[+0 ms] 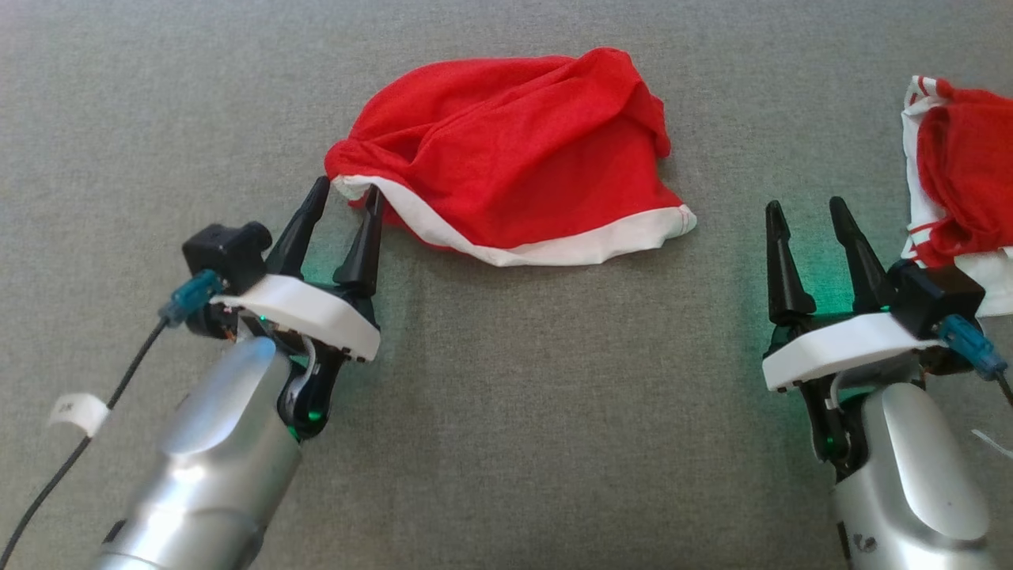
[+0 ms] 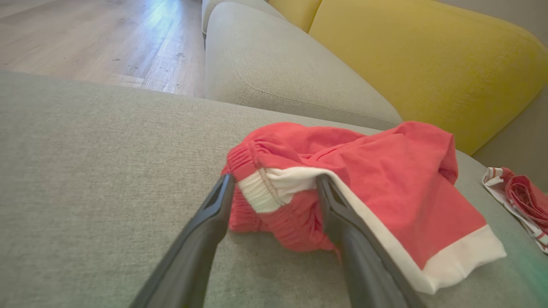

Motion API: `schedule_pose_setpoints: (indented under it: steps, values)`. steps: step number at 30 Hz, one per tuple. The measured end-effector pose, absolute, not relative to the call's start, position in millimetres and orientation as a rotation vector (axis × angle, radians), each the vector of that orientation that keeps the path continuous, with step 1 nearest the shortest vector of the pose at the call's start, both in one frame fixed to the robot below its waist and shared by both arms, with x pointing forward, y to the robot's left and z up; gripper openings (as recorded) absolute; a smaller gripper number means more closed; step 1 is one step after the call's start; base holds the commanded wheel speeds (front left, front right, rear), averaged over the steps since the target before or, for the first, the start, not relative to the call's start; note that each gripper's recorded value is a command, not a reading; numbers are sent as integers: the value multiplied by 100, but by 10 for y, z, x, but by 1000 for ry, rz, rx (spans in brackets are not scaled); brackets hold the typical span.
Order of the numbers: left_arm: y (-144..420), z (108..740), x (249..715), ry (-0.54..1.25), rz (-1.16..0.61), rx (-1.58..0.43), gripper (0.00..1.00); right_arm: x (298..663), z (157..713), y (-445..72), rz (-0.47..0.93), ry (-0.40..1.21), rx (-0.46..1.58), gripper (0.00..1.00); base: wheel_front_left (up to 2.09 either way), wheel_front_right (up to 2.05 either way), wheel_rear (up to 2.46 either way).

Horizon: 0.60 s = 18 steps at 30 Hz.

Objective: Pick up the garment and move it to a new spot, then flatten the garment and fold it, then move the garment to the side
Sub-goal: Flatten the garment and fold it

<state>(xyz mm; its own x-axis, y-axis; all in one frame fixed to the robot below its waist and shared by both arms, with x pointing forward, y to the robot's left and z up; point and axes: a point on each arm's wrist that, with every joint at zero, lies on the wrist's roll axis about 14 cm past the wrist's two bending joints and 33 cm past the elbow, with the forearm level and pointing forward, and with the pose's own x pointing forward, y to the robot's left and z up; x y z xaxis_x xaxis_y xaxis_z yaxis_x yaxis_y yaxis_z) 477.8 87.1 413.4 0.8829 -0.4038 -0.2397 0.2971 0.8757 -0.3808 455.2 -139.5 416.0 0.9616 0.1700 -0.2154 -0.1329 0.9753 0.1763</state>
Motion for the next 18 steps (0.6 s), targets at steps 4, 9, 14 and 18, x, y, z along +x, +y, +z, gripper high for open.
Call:
schedule_pose_setpoints:
  steps: [4,9,14,18]
  values:
    - [851,4119,4807,342,-387,-348,100,4548,4146,-1413,149,235,161,100,0,0,0]
    - [832,4070,4789,366,-393,-350,11,4542,4132,-1421,147,240,162,100,0,0,0]
    - [827,4074,4787,367,-402,-347,0,4545,4120,-1406,150,243,163,100,0,0,0]
    - [905,4121,4806,342,-397,-314,0,4537,4122,-1344,167,247,167,100,0,0,0]
